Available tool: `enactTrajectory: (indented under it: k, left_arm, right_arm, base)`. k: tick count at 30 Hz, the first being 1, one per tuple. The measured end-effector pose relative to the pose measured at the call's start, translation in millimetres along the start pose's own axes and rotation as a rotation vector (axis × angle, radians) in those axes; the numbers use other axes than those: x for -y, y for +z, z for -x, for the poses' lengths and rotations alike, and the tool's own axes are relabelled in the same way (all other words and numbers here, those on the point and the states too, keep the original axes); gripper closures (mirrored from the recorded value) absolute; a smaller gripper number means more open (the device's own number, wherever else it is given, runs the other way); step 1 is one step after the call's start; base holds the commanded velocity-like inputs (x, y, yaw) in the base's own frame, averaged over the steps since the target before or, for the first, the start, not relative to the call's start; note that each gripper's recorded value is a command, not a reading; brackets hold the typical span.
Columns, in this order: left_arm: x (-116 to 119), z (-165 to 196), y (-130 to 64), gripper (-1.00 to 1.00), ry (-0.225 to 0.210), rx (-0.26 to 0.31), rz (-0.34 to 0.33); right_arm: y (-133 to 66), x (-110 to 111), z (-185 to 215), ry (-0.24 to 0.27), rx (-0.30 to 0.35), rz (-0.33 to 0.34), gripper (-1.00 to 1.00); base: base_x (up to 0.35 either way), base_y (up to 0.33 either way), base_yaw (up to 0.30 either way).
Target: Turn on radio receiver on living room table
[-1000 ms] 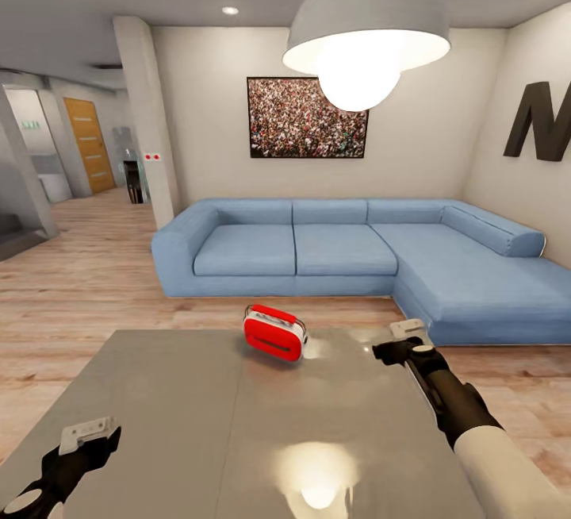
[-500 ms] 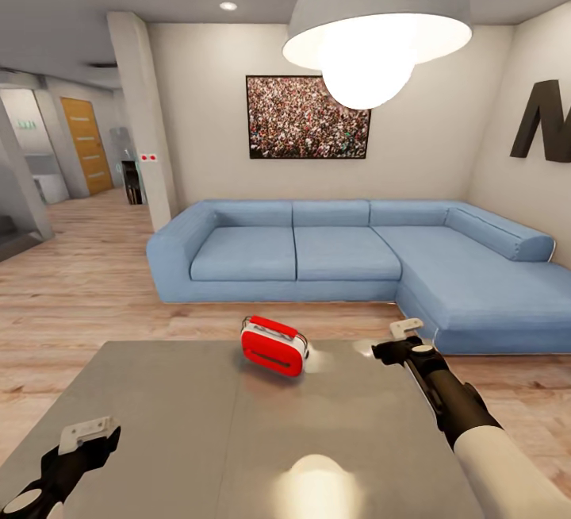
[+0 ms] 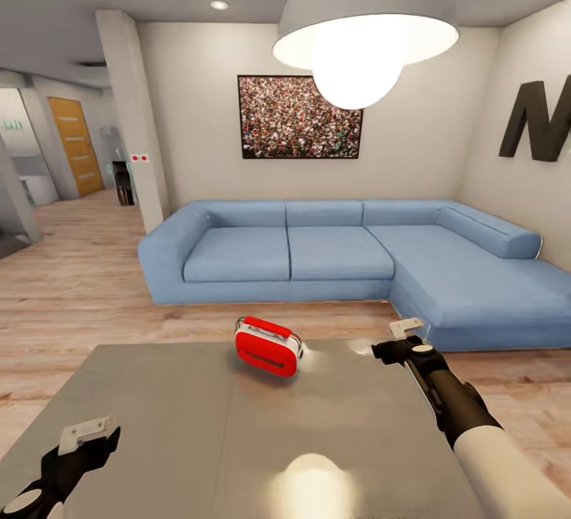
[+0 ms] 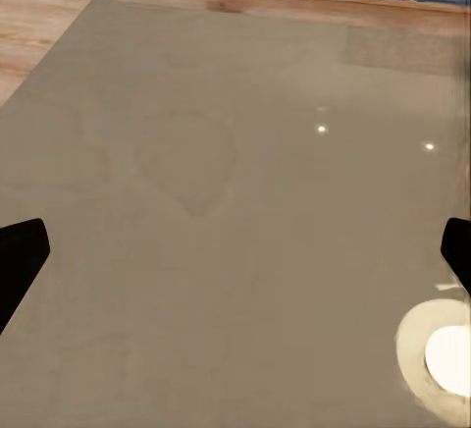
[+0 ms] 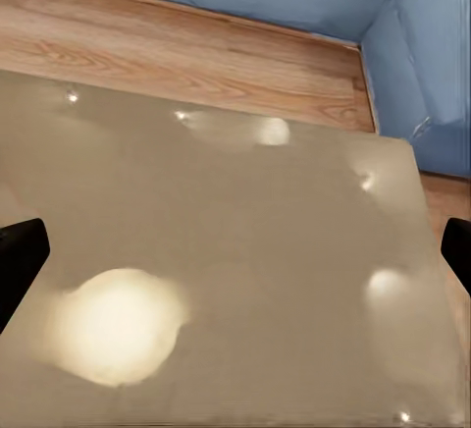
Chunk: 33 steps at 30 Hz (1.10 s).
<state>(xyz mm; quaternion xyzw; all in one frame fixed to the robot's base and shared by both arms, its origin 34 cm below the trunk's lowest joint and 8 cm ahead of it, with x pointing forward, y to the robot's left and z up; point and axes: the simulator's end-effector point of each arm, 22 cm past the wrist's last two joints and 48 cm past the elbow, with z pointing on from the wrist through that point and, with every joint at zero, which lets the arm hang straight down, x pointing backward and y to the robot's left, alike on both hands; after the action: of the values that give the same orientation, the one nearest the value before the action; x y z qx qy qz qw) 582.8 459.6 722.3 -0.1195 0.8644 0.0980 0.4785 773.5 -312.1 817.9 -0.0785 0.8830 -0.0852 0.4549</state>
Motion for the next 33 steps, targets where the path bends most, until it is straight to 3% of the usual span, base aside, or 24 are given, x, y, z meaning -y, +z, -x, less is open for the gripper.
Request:
enactTrajectory:
  k: [13, 33]
  left_arm:
    - [-0.4, -0.3, 0.1, -1.0, 0.0, -0.001, 0.001]
    - [-0.4, -1.1, 0.1, -1.0, 0.0, -0.002, 0.001]
  right_arm:
    - [0.0, -0.3, 0.0, 0.0, 0.0, 0.001, -1.0]
    - [0.0, -0.5, 0.0, 0.0, 0.0, 0.002, -1.0]
  base:
    - [0.0, 0.0, -0.036]
    - [0.0, 0.002, 0.044]
